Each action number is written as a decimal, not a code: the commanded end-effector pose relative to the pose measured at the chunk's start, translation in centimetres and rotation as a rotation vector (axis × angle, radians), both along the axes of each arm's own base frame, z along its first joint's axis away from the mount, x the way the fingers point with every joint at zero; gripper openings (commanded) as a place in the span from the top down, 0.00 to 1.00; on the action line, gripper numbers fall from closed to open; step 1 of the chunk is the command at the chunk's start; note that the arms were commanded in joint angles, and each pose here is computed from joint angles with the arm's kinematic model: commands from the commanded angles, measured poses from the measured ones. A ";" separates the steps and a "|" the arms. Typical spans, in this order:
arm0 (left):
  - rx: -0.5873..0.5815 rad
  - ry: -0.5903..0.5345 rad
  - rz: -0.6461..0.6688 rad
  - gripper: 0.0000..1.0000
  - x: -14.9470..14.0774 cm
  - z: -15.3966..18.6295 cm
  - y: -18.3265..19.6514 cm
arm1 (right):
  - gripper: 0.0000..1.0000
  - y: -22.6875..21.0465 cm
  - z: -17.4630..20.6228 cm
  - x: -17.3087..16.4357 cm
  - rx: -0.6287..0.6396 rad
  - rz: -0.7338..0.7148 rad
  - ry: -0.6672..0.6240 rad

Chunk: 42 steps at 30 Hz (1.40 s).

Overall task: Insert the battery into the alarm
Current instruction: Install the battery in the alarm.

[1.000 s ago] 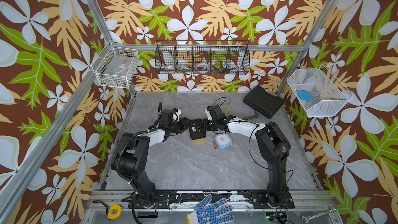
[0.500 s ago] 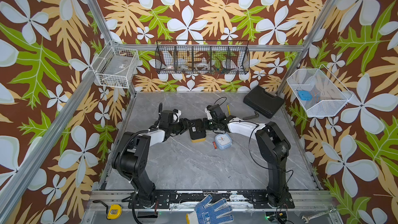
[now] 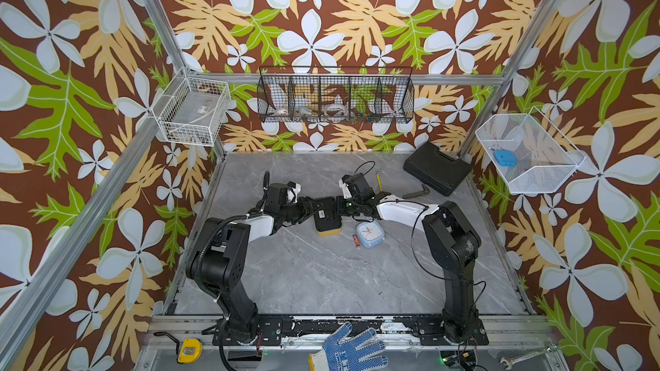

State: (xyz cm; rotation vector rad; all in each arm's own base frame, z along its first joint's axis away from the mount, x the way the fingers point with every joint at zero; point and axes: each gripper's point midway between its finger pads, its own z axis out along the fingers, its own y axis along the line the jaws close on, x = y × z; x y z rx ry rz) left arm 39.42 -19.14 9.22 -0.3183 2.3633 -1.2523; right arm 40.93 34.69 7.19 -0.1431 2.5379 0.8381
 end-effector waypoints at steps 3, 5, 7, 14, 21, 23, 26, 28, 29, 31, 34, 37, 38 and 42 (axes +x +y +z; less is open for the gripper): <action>-0.004 -0.013 -0.006 0.43 0.1 0.0 -0.1 | 1.00 -0.1 0.2 0.2 -0.006 -0.005 -0.018; -0.004 -0.012 -0.006 0.43 0.1 0.0 0.0 | 1.00 -0.1 0.3 0.2 -0.009 -0.004 -0.018; -0.004 -0.009 -0.007 0.43 0.1 -0.1 -0.1 | 1.00 -0.1 0.2 0.1 -0.009 -0.002 -0.014; -0.004 -0.009 -0.008 0.43 0.1 -0.1 -0.1 | 1.00 -0.3 0.2 0.1 -0.010 -0.010 -0.018; -0.003 -0.007 -0.008 0.43 0.0 -0.2 -0.1 | 1.00 -0.3 0.5 0.2 -0.002 -0.020 -0.025; -0.002 -0.007 -0.009 0.43 0.0 -0.2 -0.1 | 1.00 -0.3 0.4 0.1 -0.001 -0.017 -0.022; -0.003 -0.007 -0.009 0.43 0.0 -0.2 -0.1 | 1.00 -0.4 0.2 0.1 -0.005 -0.021 -0.021; -0.002 -0.005 -0.009 0.43 0.0 -0.2 -0.1 | 1.00 -0.3 0.3 0.2 -0.002 -0.021 -0.024; -0.002 -0.006 -0.009 0.43 0.0 -0.2 -0.1 | 1.00 -0.3 0.3 0.2 -0.001 -0.019 -0.025; -0.002 -0.005 -0.009 0.43 0.0 -0.2 -0.1 | 1.00 -0.2 0.2 0.3 0.000 -0.017 -0.023; -0.001 -0.004 -0.007 0.43 0.0 -0.3 -0.1 | 1.00 0.0 0.2 0.3 0.006 -0.010 -0.021; -0.001 -0.004 -0.008 0.43 0.0 -0.3 -0.1 | 1.00 0.3 0.2 0.3 0.017 -0.005 -0.021; -0.001 -0.003 -0.007 0.43 0.0 -0.3 0.0 | 1.00 0.3 0.1 0.3 0.016 -0.004 -0.018; 0.000 0.001 -0.008 0.43 0.0 -0.4 -0.1 | 1.00 0.4 -0.1 0.3 0.018 -0.002 -0.011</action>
